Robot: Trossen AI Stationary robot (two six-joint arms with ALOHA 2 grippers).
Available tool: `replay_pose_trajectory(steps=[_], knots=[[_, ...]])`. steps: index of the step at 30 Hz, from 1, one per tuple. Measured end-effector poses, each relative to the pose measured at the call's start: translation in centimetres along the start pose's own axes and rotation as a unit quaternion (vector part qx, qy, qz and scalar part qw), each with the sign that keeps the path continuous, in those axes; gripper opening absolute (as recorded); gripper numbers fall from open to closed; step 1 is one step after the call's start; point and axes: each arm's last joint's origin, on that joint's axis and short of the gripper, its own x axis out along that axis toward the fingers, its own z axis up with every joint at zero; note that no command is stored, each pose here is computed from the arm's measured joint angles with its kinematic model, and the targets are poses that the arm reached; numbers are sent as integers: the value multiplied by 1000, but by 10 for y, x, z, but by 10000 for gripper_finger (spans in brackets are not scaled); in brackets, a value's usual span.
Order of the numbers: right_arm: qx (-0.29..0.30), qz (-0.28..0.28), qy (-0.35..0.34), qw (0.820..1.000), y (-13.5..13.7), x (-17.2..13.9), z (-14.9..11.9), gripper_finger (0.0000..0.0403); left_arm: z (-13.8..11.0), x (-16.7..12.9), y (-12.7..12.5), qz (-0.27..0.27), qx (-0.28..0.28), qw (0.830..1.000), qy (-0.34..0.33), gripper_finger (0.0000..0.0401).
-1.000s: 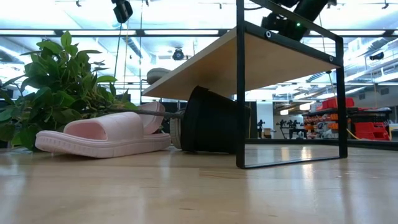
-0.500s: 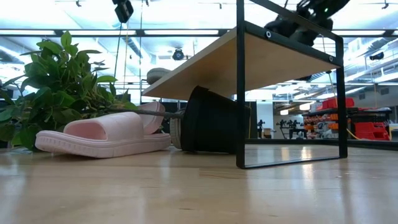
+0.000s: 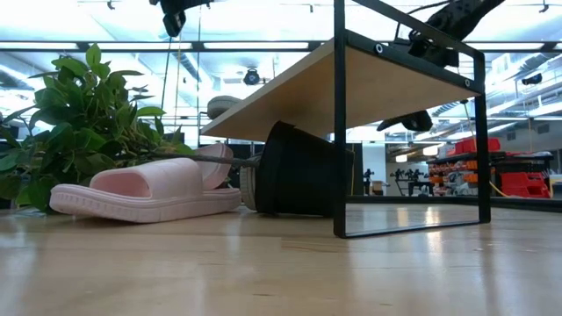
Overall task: Pick and place slides into the shelf
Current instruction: Put the gray slide on the shelf
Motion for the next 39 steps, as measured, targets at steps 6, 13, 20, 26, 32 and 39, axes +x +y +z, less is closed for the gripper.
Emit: replay_pose_trajectory(steps=[6,13,20,26,32,39], knots=[[-3,-7,-36,999,-10,2,12,197,-8,1,4,48,-47,997,33,79],[-27,33,-19,999,-23,14,20,197,-9,3,8,92,-101,990,22,79],[-15,69,3,997,-44,40,29,197,-9,3,8,97,-150,984,16,80],[-7,97,2,995,-54,54,36,197,-8,2,9,121,-150,981,8,80],[-78,113,-6,990,-55,57,37,197,-8,2,10,124,-122,985,10,78],[-136,141,-13,981,-53,57,38,197,-8,2,10,124,-104,987,12,77]])
